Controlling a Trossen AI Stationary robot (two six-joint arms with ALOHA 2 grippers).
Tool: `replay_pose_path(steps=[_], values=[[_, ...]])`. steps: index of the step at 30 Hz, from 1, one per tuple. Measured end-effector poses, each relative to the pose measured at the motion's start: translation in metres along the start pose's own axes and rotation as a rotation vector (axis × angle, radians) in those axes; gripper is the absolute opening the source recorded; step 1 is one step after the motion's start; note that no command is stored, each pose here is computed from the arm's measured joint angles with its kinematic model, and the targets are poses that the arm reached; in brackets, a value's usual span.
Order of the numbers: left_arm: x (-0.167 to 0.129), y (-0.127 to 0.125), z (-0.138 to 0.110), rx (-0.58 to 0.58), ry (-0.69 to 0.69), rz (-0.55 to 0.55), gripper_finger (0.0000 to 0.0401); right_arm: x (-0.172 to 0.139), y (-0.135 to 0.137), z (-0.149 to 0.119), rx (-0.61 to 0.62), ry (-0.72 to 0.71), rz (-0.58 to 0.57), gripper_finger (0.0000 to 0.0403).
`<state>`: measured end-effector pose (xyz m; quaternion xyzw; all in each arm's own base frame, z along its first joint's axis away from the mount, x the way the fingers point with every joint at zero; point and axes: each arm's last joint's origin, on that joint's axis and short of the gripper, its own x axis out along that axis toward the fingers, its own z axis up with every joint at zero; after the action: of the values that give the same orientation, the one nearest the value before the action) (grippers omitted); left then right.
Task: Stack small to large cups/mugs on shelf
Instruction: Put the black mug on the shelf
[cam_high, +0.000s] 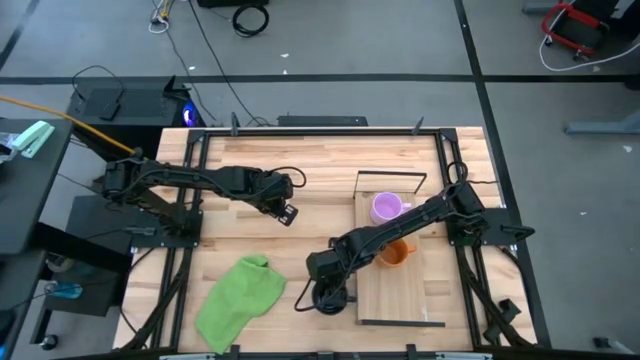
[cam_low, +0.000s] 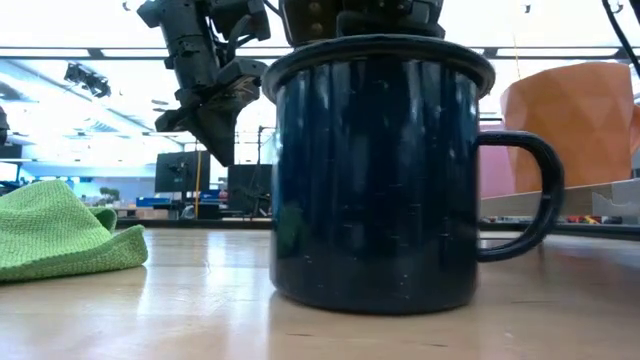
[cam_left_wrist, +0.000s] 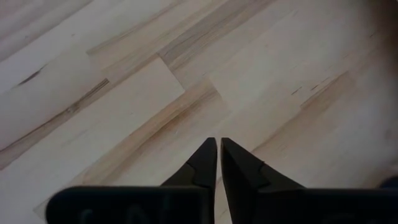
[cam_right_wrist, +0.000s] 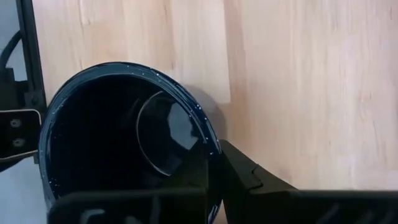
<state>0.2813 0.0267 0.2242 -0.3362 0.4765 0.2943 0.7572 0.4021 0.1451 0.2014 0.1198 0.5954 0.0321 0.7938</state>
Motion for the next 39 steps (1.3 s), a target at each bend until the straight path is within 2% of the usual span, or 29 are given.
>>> replay_pose_path(steps=[9, 21, 26, 32, 39], values=[[0.0, 0.0, 0.0, 0.017, -0.002, -0.002, 0.0027, -0.025, 0.007, 0.019, -0.011, -0.073, 0.023, 0.0017], [0.0, 0.0, 0.0, 0.045, -0.002, -0.002, 0.0011, -0.097, 0.001, 0.038, -0.05, -0.052, -0.007, 0.0017], [0.0, 0.0, 0.0, 0.052, -0.002, -0.002, 0.0017, -0.124, -0.004, 0.033, -0.08, 0.03, -0.047, 0.0017], [0.0, 0.0, 0.0, 0.051, -0.002, -0.002, 0.0013, -0.137, -0.002, 0.016, -0.097, 0.148, -0.091, 0.0017], [0.0, 0.0, 0.001, 0.05, -0.006, -0.006, 0.0015, -0.158, 0.011, -0.006, -0.092, 0.139, -0.087, 0.0017]])
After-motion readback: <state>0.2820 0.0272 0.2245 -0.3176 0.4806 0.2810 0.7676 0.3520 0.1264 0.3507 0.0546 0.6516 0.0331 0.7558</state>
